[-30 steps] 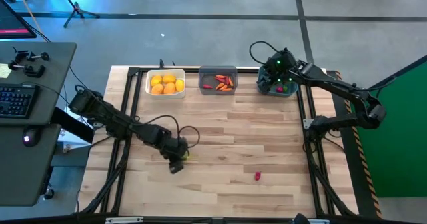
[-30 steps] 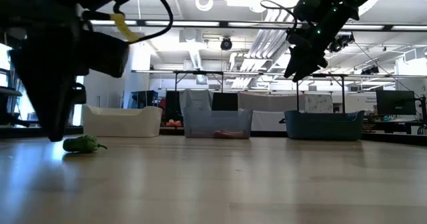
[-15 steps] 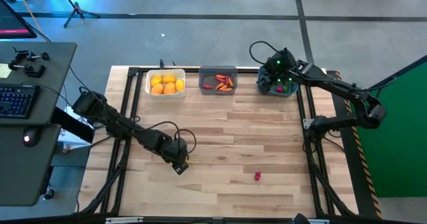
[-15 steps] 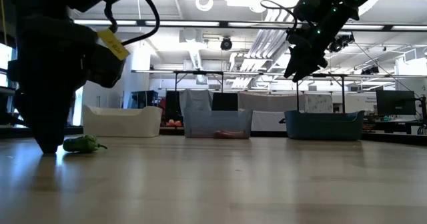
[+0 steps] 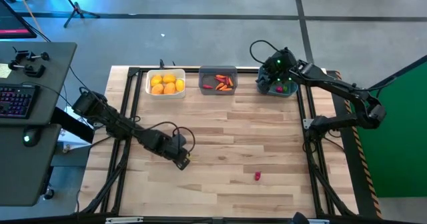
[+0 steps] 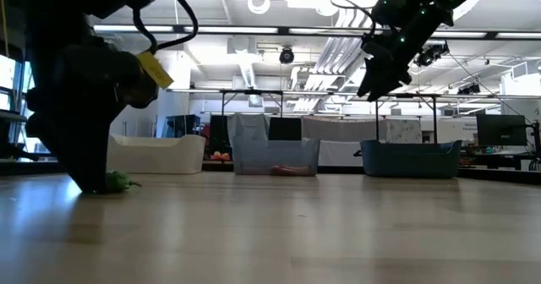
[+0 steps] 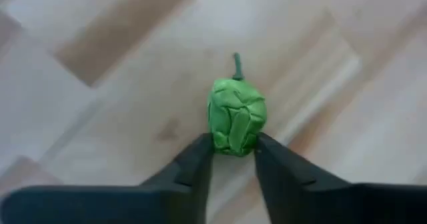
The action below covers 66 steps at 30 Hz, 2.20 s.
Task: Sort produce into baskets
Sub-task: Put the green bell pepper into the blue bin
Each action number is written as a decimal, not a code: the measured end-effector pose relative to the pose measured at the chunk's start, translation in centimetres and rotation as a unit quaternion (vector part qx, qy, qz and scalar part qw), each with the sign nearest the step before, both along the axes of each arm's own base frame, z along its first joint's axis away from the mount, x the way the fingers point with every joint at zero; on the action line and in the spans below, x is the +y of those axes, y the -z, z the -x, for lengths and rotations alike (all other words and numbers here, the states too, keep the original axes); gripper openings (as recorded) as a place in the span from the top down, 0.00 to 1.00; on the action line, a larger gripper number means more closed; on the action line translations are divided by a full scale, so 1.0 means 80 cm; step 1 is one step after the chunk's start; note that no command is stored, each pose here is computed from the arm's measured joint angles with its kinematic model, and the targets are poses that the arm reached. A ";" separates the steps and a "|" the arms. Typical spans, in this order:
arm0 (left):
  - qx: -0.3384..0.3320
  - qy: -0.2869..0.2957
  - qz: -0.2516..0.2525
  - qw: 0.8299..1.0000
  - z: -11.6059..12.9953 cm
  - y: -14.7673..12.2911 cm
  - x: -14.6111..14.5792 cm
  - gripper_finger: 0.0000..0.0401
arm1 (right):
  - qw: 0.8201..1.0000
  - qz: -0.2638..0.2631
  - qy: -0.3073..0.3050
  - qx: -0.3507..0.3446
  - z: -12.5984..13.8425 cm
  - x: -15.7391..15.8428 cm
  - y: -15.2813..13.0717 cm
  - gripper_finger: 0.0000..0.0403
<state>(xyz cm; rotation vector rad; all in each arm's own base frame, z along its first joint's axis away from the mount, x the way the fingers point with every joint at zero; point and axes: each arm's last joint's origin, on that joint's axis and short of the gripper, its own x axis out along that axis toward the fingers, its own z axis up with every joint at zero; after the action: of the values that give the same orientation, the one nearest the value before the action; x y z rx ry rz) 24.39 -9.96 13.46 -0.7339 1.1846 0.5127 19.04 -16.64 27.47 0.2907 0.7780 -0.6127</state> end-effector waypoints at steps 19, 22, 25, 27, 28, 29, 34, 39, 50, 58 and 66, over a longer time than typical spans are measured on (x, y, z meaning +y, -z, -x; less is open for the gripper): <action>-0.273 0.081 -0.070 0.956 -0.062 -0.066 0.118 1.00 | 0.949 -0.111 -0.204 -0.211 -0.043 0.056 -0.037 0.33; -0.399 0.080 -0.080 0.910 -0.077 -0.093 0.165 1.00 | 0.930 -0.096 -0.239 -0.261 -0.061 0.076 -0.051 0.33; -0.496 0.075 -0.102 0.859 -0.081 -0.117 0.202 1.00 | 0.919 -0.087 -0.232 -0.307 -0.074 0.092 -0.064 0.33; -0.544 0.071 -0.123 0.827 -0.079 -0.132 0.220 1.00 | 0.915 -0.083 -0.215 -0.333 -0.079 0.099 -0.071 0.33; -0.563 0.071 -0.132 0.813 -0.077 -0.138 0.227 1.00 | 0.912 -0.080 -0.207 -0.344 -0.081 0.102 -0.074 0.33; -0.576 0.069 -0.135 0.803 -0.077 -0.144 0.234 1.00 | 0.911 -0.075 -0.198 -0.355 -0.083 0.105 -0.077 0.33; -0.608 0.103 -0.144 0.774 -0.084 -0.181 0.249 1.00 | 0.900 -0.037 -0.156 -0.406 -0.091 0.120 -0.091 0.33; -0.627 0.156 -0.147 0.749 -0.092 -0.216 0.251 1.00 | 0.891 -0.007 -0.128 -0.436 -0.098 0.131 -0.097 0.34; -0.631 0.188 -0.133 0.741 -0.099 -0.233 0.255 1.00 | 0.873 0.006 -0.138 -0.468 -0.123 0.136 -0.090 0.50; -0.625 0.179 -0.120 0.751 -0.105 -0.226 0.260 1.00 | 0.869 0.011 -0.136 -0.475 -0.122 0.133 -0.092 0.75; -0.626 0.180 -0.124 0.749 -0.105 -0.227 0.260 1.00 | 0.869 0.012 -0.138 -0.476 -0.122 0.133 -0.092 0.98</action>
<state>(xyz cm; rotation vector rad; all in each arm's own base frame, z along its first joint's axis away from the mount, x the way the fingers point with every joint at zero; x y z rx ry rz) 32.77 10.83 31.59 -0.4189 -0.0524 -0.2021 28.80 -6.01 34.86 0.3992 -0.1515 -0.1464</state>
